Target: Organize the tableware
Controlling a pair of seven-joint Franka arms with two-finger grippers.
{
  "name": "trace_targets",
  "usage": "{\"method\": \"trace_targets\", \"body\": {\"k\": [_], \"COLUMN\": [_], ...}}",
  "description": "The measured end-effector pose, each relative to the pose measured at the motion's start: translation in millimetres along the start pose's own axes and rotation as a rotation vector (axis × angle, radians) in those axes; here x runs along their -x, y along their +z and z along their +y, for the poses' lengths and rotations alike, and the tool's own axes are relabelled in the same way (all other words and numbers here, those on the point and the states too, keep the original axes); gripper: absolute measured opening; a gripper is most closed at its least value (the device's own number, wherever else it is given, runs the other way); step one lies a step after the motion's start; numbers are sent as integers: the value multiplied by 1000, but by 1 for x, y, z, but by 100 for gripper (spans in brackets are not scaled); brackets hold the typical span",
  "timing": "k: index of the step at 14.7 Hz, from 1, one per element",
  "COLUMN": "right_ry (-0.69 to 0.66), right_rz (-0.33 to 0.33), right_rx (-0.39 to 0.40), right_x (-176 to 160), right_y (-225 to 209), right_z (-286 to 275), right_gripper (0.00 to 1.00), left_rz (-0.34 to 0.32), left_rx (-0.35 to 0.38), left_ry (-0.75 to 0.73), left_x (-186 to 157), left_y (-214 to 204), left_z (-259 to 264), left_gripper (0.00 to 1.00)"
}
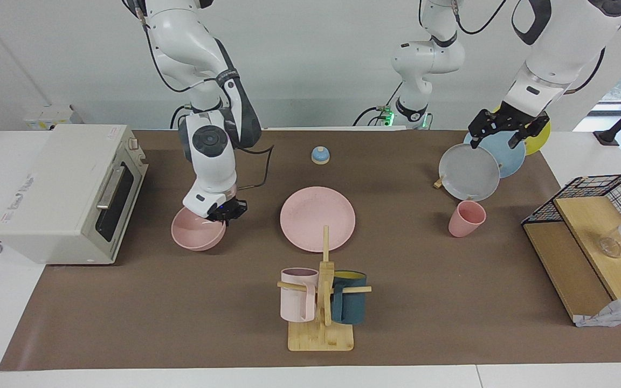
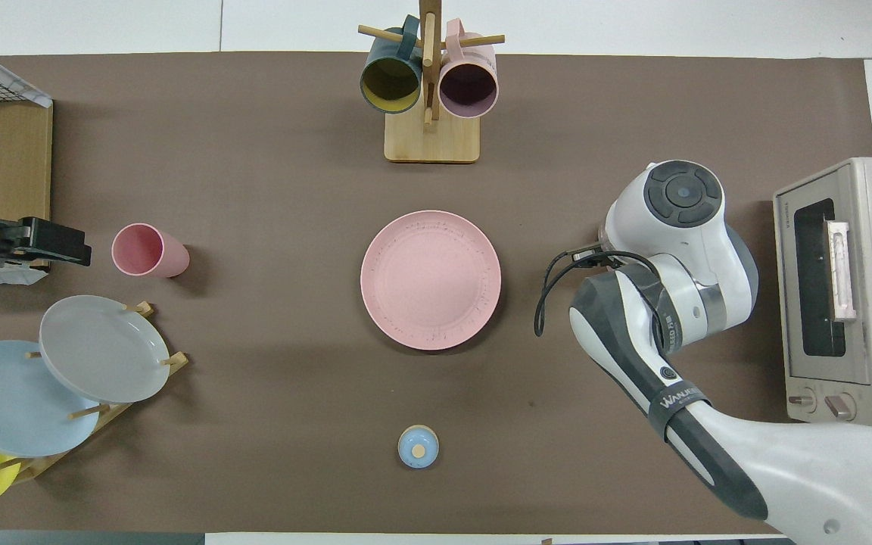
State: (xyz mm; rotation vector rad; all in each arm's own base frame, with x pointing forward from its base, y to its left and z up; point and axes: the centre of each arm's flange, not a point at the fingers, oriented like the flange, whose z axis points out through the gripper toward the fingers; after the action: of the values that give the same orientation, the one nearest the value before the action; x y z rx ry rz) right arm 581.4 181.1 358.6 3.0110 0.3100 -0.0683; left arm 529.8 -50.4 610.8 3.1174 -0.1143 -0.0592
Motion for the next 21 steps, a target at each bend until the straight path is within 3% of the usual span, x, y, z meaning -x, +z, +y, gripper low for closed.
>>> {"method": "trace_targets", "body": {"k": [4,9,12,14,21], "right_ry": [65,169,174,169,145], "right_rz": [0,42,89,104,91], "right_rx": [24,17,-18,-31,-7], "right_x": [-21,-13,-15,-16,-9], "right_y": [-66,-60,-57,-49,-23], "right_z": [-125,-264,-282,-285,-302], "right_gripper": [5,5,5,5,5], "left_rz": [9,-10,-27,-37,7], "left_rx": [0,4,4,14,31], "left_ry": [-6,-10,-43,-57,-69], "left_x": [-3,-40,-44,-38,-43], "left_y": [3,89,168,196,204], "left_z": [-2,-2,2,3,3], "left_gripper": [100,100,100,100,100]}}
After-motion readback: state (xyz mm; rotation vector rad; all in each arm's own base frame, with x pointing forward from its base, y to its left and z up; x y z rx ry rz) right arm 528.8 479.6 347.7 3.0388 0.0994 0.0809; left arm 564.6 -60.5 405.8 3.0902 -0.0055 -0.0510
